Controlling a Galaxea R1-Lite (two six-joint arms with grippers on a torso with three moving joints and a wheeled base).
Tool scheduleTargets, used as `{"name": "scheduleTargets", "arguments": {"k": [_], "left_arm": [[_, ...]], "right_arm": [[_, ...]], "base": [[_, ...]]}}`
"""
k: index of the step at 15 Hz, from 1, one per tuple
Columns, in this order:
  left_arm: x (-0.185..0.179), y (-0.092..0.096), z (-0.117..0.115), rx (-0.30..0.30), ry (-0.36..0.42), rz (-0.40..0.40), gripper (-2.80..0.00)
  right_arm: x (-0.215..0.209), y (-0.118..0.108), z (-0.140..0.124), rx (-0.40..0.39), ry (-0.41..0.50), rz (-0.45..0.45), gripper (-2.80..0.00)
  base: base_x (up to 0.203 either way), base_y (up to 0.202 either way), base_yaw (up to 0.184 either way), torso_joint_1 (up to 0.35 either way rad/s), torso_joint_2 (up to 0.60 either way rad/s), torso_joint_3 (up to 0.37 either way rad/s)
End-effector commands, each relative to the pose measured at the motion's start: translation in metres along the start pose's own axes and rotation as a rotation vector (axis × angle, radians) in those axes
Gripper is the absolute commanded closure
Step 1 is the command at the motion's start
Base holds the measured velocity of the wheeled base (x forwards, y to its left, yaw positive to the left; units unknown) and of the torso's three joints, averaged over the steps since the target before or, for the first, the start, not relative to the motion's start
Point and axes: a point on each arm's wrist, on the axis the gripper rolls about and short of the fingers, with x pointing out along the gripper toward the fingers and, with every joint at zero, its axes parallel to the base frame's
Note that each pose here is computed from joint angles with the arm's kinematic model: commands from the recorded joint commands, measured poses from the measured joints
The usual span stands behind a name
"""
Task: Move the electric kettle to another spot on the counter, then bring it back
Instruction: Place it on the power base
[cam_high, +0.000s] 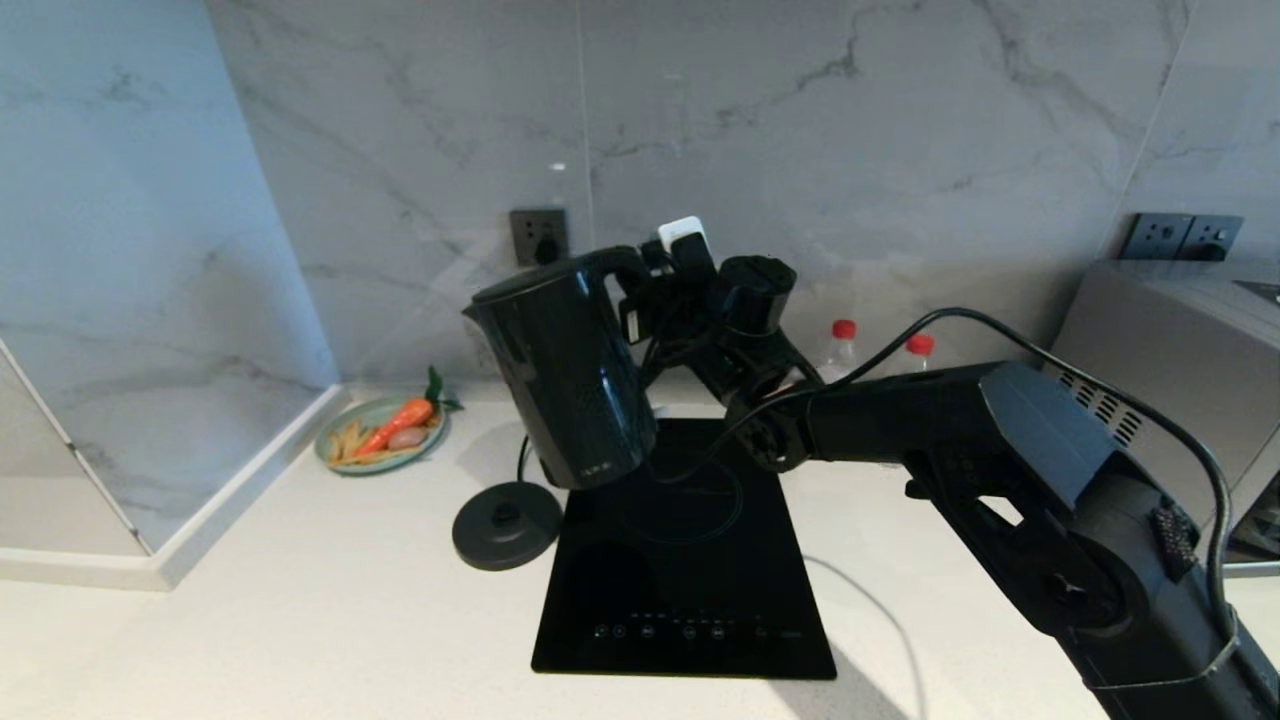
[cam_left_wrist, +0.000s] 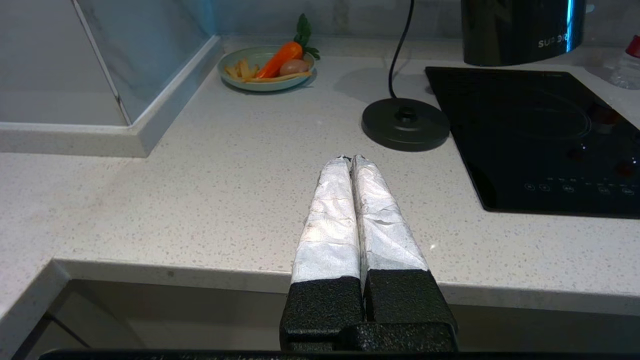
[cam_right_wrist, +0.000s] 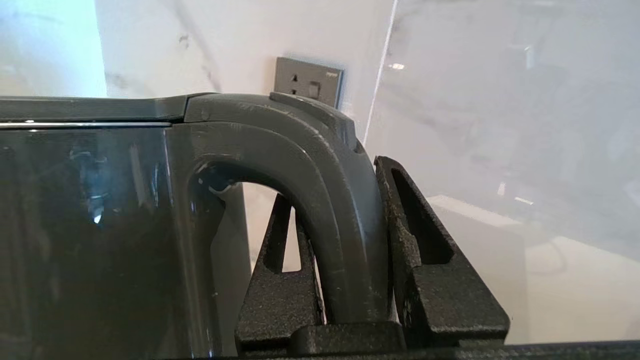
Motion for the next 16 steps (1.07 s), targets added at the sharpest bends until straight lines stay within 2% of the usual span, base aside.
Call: {"name": "scheduleTargets", "arguments": {"k": [1,6,10,16], "left_arm": [[0.0,0.0,-0.001,-0.001,0.001,0.0,0.0],[0.0,0.0,-0.001,-0.001,0.001,-0.001,0.0],[0.0,0.0,-0.001,-0.001,0.001,0.0,0.0],[0.0,0.0,-0.001,-0.001,0.001,-0.002,0.0]], "right_arm": [[0.0,0.001,-0.004,-0.001,0.001,0.002,0.0],[0.0,0.003,-0.01,-0.002,0.01,0.006,0.0],[0.0,0.005,-0.015,-0.002,0.008,0.007,0.0],[-0.001,0.012,-0.026,0.001,0.028,0.022,0.0]], "base": [[0.0,0.0,0.0,0.0,0.0,0.0],[0.0,0.0,0.0,0.0,0.0,0.0],[0.133,0.0,0.001,0.0,0.0,0.001],[0.0,0.0,0.0,0.0,0.0,0.0]]}}
